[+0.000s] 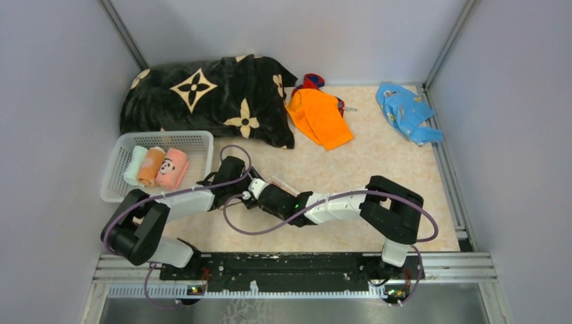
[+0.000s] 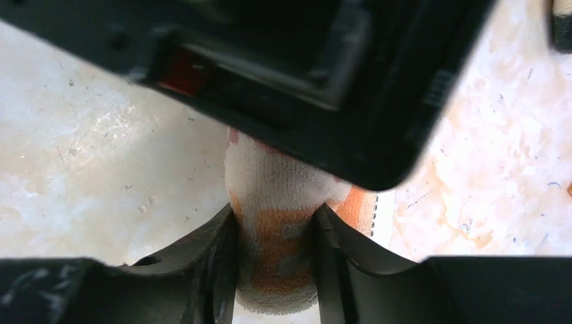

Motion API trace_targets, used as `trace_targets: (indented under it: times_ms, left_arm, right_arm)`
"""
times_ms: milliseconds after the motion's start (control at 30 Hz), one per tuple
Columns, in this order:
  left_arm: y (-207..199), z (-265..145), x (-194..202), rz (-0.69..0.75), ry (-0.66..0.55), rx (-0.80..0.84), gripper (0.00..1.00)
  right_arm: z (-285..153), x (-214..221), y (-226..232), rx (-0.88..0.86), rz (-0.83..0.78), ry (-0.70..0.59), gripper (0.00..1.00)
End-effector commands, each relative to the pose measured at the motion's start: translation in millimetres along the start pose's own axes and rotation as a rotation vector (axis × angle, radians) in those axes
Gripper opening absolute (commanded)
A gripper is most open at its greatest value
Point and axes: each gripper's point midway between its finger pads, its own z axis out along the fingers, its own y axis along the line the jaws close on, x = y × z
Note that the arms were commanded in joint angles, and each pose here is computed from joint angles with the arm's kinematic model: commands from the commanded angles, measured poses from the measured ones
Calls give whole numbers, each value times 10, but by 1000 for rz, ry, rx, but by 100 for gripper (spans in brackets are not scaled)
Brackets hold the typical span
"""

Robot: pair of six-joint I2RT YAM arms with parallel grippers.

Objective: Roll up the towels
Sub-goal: Roll the towel at the center of the board.

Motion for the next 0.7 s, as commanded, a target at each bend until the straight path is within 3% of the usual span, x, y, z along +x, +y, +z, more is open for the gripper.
trace_targets:
  times_ms: [0,233,467,667]
  left_arm:
    - [268,-80,-50,71,-64,-85,67]
    - [75,-332,-174,108,-162,-3,73]
    - [-154,-426,-38,110,-121,166,73]
    - [-182,-329,43,82,-69,202,73]
  right_arm:
    - [88,507,315,-224,71,157,35]
    - [-121,280,451,-542,336,82,26]
    - [-221,90,442,-806,601,38,23]
    - [-194,48,349,-918,795,51,23]
